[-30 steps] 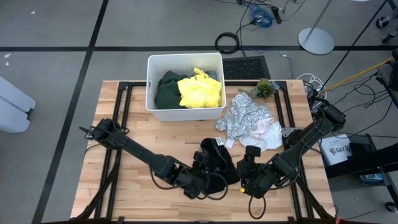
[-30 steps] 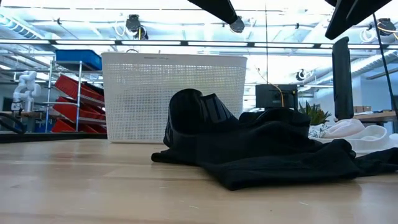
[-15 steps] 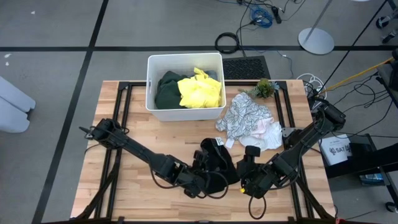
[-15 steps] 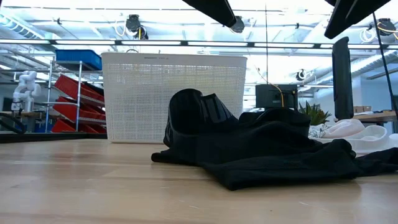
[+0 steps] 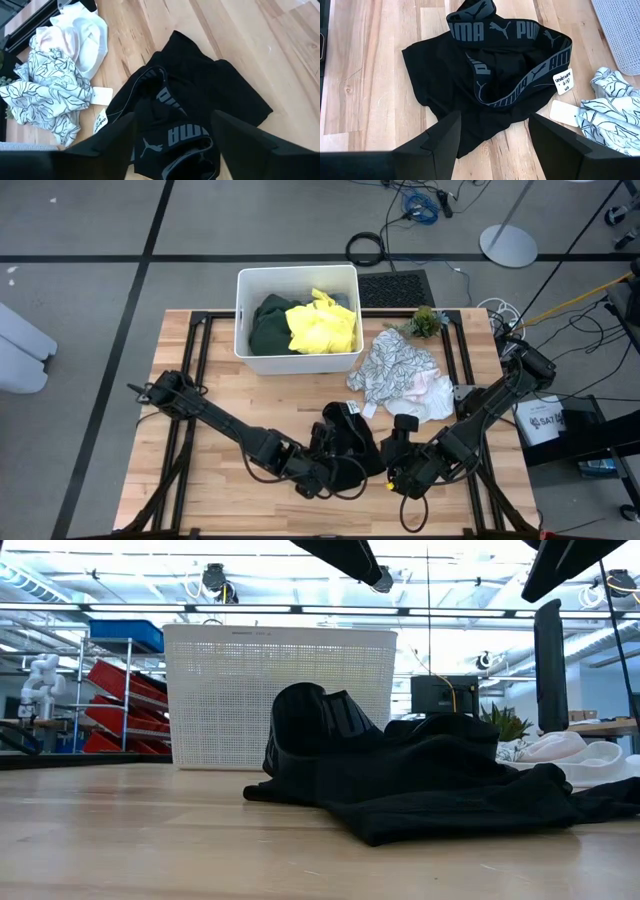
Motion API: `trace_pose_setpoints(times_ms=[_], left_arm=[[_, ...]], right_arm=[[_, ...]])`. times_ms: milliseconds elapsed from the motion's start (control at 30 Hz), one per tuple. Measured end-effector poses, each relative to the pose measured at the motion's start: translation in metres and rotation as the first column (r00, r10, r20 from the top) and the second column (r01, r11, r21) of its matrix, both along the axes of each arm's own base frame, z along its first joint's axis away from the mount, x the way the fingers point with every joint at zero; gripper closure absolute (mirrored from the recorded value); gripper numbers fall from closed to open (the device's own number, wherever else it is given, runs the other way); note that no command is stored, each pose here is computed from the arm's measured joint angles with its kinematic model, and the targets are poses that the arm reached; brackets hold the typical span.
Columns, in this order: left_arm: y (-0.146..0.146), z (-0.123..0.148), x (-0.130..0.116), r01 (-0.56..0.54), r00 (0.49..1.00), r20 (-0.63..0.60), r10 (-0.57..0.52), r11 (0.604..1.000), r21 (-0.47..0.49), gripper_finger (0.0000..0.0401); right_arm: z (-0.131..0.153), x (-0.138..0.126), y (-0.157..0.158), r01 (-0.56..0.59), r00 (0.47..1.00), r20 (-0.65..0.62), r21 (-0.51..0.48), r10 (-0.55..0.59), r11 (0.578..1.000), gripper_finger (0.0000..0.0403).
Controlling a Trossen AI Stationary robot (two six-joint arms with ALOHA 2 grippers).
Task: Fold laundry
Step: Fold the black underwear
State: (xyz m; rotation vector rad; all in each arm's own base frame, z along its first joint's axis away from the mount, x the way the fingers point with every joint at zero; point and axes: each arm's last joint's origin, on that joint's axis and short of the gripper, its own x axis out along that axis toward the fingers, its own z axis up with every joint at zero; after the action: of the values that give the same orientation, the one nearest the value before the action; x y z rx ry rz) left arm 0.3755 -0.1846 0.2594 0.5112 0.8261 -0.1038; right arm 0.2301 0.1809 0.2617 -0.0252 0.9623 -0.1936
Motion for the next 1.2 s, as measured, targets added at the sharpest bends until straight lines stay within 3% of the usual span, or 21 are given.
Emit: trace_pose_setpoints(times_ms=[200, 400, 500, 633, 800, 933, 1200], left_arm=[[0.001, -0.002, -0.003, 0.009, 0.999, -0.037, -0.009, 1.000, 0.016, 0.0084], [0.010, -0.012, -0.018, 0.137, 0.963, -0.256, -0.089, 0.974, 0.179, 0.0079], [0.009, -0.017, -0.021, 0.263, 0.933, -0.309, -0.182, 0.933, 0.244, 0.0079], [0.008, -0.032, -0.024, 0.435, 0.868, -0.396, -0.299, 0.842, 0.320, 0.0079], [0.011, -0.051, -0.019, 0.483, 0.840, -0.458, -0.292, 0.788, 0.382, 0.0079], [0.015, -0.056, -0.011, 0.453, 0.860, -0.433, -0.269, 0.794, 0.406, 0.0079], [0.016, -0.060, -0.008, 0.474, 0.845, -0.436, -0.309, 0.811, 0.344, 0.0079]], right_arm=[[0.000, 0.000, 0.000, 0.000, 1.000, 0.000, 0.000, 0.000, 1.000, 0.0183], [0.000, 0.000, 0.000, 0.000, 1.000, 0.000, 0.000, 0.000, 1.000, 0.0183], [0.000, 0.000, 0.000, 0.000, 1.000, 0.000, 0.000, 0.000, 1.000, 0.0183], [0.000, 0.000, 0.000, -0.003, 1.000, -0.001, -0.002, 0.003, 1.000, 0.0183], [0.000, 0.000, 0.000, -0.002, 1.000, -0.001, -0.002, 0.002, 1.000, 0.0183], [0.000, 0.000, 0.000, -0.006, 1.000, 0.000, -0.003, 0.006, 1.000, 0.0183], [0.000, 0.000, 0.000, -0.005, 1.000, 0.001, -0.001, 0.005, 1.000, 0.0183]])
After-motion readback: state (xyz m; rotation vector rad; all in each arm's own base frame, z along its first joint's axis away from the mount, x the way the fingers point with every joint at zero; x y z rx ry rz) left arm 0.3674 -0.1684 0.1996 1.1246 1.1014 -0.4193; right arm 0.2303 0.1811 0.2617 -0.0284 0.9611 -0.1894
